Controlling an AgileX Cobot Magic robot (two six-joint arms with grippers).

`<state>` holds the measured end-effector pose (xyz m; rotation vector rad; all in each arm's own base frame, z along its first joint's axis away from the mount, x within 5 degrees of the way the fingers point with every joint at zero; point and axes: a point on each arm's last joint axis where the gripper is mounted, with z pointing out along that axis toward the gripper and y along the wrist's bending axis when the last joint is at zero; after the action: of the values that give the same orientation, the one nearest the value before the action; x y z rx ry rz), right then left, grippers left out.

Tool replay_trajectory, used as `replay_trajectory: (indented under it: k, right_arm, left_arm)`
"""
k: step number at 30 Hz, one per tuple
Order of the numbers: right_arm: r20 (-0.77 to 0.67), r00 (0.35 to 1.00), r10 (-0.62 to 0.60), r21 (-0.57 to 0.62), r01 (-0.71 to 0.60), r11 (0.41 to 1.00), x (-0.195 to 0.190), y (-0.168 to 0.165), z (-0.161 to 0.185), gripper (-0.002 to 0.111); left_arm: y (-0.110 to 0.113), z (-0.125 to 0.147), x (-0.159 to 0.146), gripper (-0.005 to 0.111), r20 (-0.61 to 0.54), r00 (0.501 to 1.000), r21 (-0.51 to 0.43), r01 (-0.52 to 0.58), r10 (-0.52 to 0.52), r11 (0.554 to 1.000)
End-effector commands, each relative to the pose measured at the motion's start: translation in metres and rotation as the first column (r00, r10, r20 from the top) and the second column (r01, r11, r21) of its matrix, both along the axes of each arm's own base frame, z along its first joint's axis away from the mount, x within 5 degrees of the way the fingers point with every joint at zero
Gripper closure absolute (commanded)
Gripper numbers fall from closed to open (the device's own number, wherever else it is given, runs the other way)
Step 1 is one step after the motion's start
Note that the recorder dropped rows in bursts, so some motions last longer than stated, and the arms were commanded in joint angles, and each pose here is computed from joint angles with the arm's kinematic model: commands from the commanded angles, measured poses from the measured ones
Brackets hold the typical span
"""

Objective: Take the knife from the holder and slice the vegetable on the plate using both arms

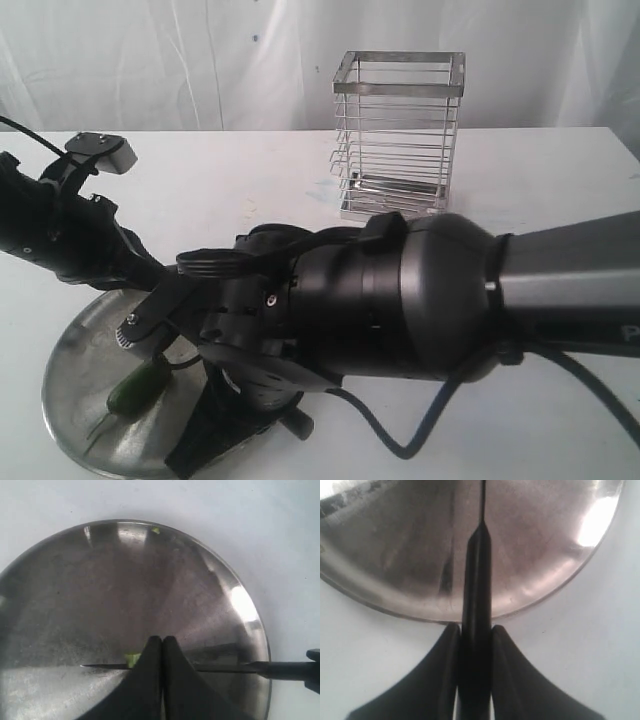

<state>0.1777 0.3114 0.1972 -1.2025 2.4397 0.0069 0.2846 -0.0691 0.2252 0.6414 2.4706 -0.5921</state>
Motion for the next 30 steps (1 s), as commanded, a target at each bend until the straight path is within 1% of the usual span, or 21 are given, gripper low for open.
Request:
replay_trajectory:
  k: [1, 13, 22, 30]
  right_arm:
    - [0.033, 0.999, 0.005, 0.040, -0.006, 0.999, 0.000, -0.001, 0.016, 0.108]
    - [0.036, 0.999, 0.003, 0.030, -0.005, 1.000, 0.000, -0.002, 0.017, 0.108]
    - [0.041, 0.999, 0.005, 0.019, -0.006, 1.000, 0.000, -0.003, 0.017, 0.108]
    - [0.041, 0.999, 0.005, 0.019, -0.006, 1.000, 0.000, -0.003, 0.017, 0.108]
  left_arm:
    - [-0.003, 0.002, -0.004, 0.107, -0.016, 1.000, -0.011, 0.023, -0.023, 1.000]
    - [-0.003, 0.001, -0.006, 0.107, -0.028, 0.999, -0.014, 0.038, -0.038, 0.999]
    - [-0.001, 0.014, -0.013, 0.107, 0.019, 0.998, 0.019, 0.064, -0.065, 0.998]
    - [-0.002, 0.004, -0.011, 0.107, -0.025, 0.997, 0.024, 0.078, -0.078, 0.997]
